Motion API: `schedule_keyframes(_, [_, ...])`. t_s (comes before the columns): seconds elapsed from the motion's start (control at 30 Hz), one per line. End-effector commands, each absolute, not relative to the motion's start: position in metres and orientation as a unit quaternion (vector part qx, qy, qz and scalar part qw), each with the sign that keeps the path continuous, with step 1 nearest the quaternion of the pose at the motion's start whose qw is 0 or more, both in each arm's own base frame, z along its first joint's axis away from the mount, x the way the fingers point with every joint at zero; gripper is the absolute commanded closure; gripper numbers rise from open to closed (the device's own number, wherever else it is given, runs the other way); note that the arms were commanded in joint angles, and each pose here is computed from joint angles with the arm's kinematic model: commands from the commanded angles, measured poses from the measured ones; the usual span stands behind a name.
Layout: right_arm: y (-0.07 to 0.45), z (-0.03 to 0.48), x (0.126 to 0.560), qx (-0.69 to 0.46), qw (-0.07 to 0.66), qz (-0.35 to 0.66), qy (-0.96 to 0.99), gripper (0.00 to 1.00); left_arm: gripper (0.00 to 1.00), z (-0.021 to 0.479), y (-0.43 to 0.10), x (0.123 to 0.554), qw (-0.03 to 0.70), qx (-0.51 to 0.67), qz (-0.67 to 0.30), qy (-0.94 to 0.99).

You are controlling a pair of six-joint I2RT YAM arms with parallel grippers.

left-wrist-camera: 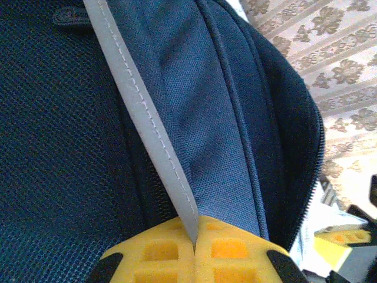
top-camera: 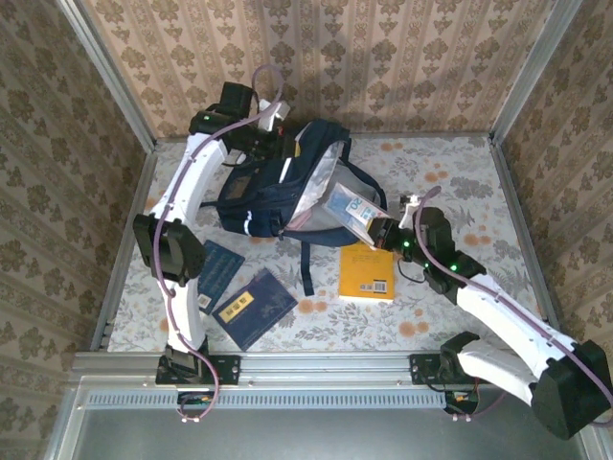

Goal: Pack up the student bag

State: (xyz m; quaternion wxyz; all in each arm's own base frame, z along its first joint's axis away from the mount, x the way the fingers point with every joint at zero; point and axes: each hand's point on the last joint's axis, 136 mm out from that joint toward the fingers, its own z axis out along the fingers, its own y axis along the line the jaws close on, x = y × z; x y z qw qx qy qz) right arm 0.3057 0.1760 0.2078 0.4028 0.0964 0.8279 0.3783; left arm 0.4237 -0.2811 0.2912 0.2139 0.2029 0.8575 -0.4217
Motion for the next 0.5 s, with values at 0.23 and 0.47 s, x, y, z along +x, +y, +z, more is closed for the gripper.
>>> schedule_keyframes(0.23, [0.197, 0.24, 0.366, 0.181, 0.357, 0.504, 0.765, 1.0, 1.0, 0.374, -0.287, 0.405, 0.252, 0.249, -0.563, 0.746])
schedule_keyframes(0.47, [0.229, 0.224, 0.428, 0.198, 0.293, 0.569, 0.743, 1.0, 1.0, 0.379, -0.287, 0.409, 0.245, 0.241, -0.585, 0.735])
